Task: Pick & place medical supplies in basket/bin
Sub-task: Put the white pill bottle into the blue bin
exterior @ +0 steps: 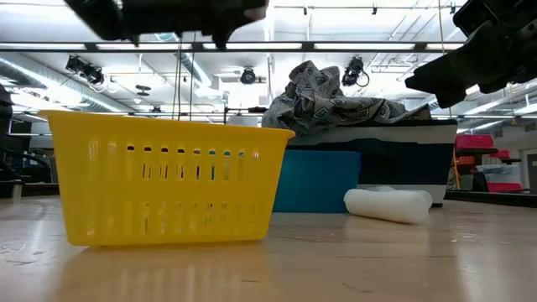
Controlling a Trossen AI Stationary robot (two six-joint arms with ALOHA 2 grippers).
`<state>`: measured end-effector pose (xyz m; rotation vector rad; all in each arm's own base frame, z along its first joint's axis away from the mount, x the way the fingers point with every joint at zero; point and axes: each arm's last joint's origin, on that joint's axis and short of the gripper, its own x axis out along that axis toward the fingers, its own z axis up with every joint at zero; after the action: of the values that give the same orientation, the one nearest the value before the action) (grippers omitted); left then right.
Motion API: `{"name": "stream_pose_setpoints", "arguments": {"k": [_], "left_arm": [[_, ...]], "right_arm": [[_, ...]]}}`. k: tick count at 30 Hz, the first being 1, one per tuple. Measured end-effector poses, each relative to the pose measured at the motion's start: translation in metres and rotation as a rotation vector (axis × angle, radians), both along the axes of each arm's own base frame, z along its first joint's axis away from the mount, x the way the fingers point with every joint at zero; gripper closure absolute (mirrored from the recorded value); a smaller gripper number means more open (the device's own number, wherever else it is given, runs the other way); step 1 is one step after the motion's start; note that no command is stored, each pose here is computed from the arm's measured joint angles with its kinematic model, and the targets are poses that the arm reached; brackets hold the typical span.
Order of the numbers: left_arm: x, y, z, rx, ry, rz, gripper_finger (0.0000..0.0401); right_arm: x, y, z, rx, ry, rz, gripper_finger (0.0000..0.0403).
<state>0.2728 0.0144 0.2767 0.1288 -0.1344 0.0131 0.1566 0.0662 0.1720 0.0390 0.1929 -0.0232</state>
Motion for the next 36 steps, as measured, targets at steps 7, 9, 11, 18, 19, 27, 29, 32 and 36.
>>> {"name": "stream_pose_setpoints", "arguments": {"k": [7,9,11,18,19,27,29,32,36], "left_arm": [[-0.030,-0.013,-0.044,-0.065,0.127,-0.073,0.0258],[-0.038,-0.018,-0.050,-0.085,0.139,-0.101,0.0258],[-0.043,-0.022,-0.054,-0.096,0.176,-0.121,0.0258],[-0.046,-0.030,-0.073,-0.108,0.359,-0.108,0.0258],[-0.045,-0.030,-0.075,-0.110,0.377,-0.094,0.0258],[-0.038,-0.023,-0.095,-0.121,0.475,-0.049,0.0258],[-0.035,-0.021,-0.101,-0.129,0.504,-0.036,0.0258],[-0.028,-0.018,-0.108,-0.142,0.541,-0.024,0.0258],[-0.014,-0.020,-0.113,-0.133,0.576,-0.083,0.0258]], "right_arm": [[0.000,0.000,0.000,0.000,-0.001,-0.006,0.0289],[0.000,0.000,0.000,-0.002,-0.001,-0.011,0.0289],[0.000,0.000,0.000,0.000,-0.001,-0.013,0.0289],[0.000,-0.001,0.000,0.022,-0.004,-0.027,0.0289],[0.000,-0.001,0.000,0.021,-0.005,-0.036,0.0289],[0.000,-0.002,0.001,0.023,-0.015,-0.065,0.0289],[0.000,-0.002,0.001,0.024,-0.018,-0.070,0.0289],[0.000,-0.002,0.002,0.030,-0.025,-0.084,0.0289],[0.000,-0.002,0.002,0.041,-0.025,-0.087,0.0289]]}}
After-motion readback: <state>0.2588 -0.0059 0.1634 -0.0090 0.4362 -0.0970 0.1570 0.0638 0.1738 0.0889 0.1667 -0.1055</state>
